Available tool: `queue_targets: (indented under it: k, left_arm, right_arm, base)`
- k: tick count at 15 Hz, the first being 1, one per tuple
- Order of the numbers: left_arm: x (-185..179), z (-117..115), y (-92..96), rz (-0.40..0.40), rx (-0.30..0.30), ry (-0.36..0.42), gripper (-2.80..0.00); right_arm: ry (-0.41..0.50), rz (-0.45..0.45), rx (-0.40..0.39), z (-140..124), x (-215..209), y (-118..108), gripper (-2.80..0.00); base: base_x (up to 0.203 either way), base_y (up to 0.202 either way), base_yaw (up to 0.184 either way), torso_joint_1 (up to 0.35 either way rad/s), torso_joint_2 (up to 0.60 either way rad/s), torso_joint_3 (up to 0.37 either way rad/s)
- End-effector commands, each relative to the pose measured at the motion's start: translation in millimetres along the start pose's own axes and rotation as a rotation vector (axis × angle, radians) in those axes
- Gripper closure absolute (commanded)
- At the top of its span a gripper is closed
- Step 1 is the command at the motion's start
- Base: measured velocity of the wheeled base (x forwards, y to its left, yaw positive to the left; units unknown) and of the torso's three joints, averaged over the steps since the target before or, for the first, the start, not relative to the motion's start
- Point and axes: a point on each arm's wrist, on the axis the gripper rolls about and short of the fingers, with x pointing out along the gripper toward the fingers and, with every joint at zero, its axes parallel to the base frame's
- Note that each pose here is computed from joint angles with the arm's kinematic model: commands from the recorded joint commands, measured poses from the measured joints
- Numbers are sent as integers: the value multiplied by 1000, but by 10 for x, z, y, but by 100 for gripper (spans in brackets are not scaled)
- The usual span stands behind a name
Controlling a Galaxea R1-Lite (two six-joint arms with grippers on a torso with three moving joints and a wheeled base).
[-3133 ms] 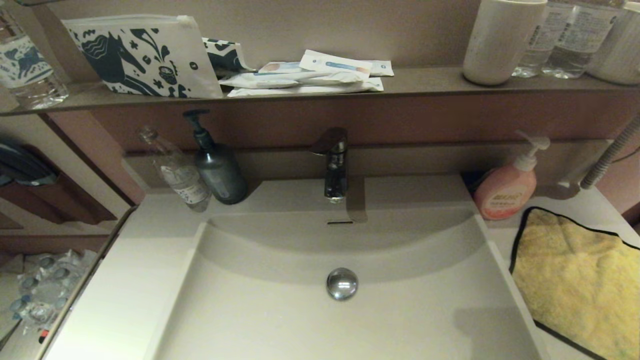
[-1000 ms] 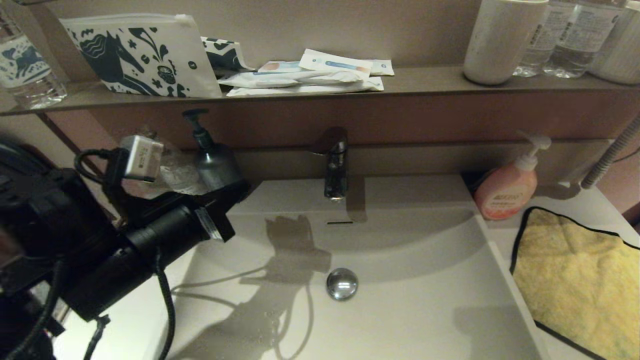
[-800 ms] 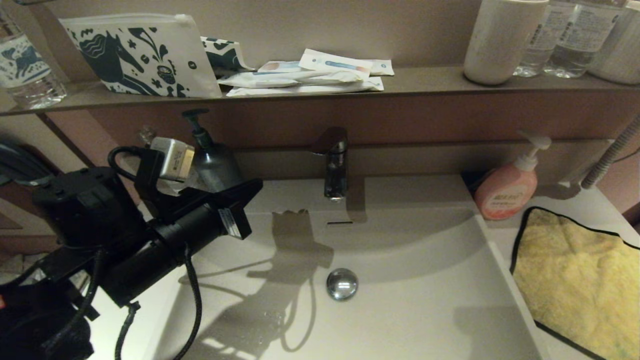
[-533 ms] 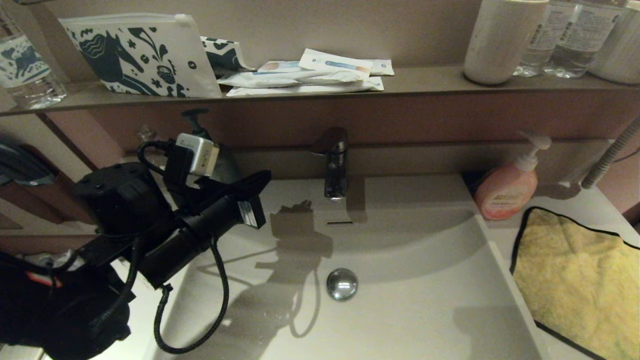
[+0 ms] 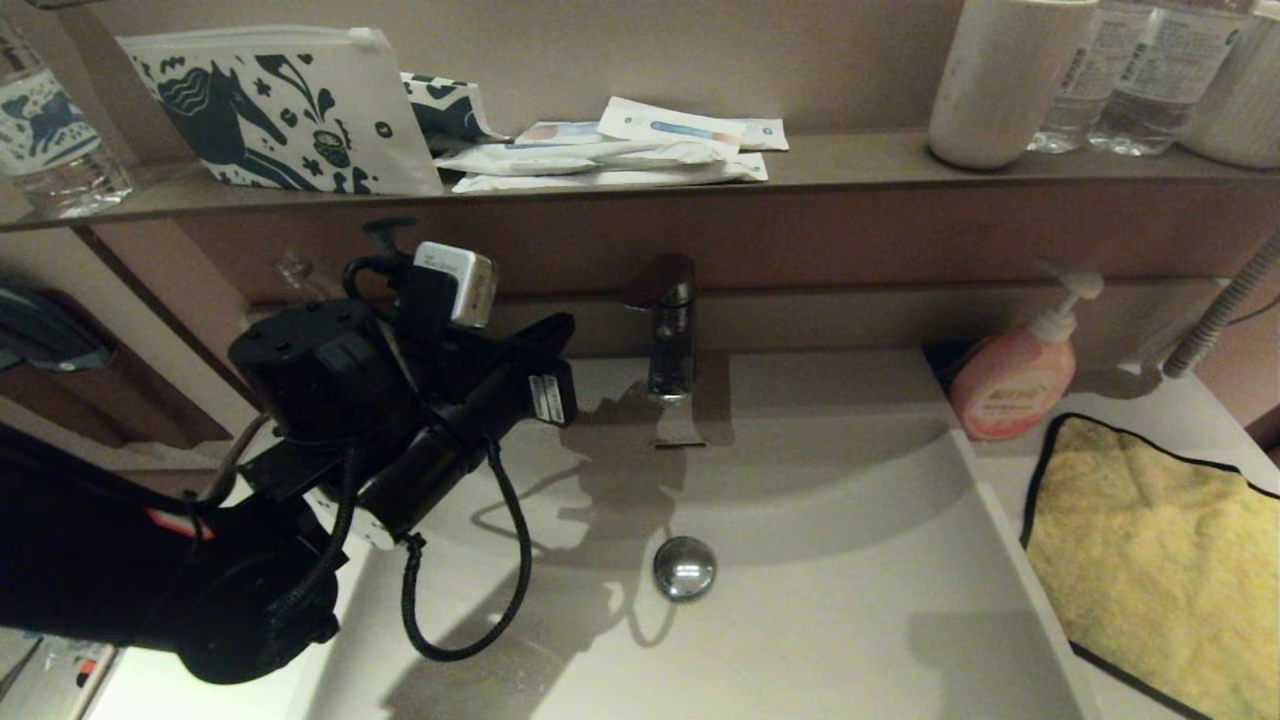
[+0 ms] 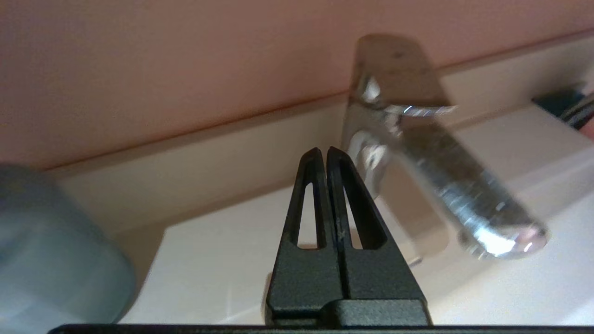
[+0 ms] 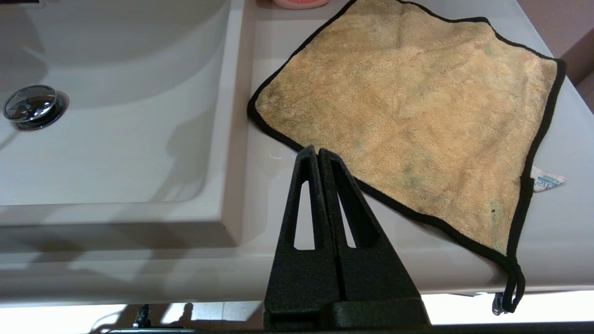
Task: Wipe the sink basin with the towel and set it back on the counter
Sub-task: Turn on the faucet
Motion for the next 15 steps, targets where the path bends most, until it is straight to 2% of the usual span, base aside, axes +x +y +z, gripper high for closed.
queue_targets:
  k: [1, 4, 9, 15]
  left_arm:
    - [60, -8, -75, -7, -2, -8, 0]
    - [167, -13, -89, 12, -9, -57, 0]
    - [262, -71, -118, 11, 19, -52, 0]
    - [298, -36, -233, -5, 12, -68, 0]
  right_arm:
    - [0, 0, -1, 0, 0, 0, 0]
    - [0, 0, -1, 0, 0, 0, 0]
    - [0, 0, -1, 0, 0, 0, 0]
    - [0, 0, -1, 0, 0, 0, 0]
  base:
    - [0, 0, 0, 0, 0, 0]
    - [0, 0, 0, 0, 0, 0]
    - [0, 0, 0, 0, 0, 0]
    - [0, 0, 0, 0, 0, 0]
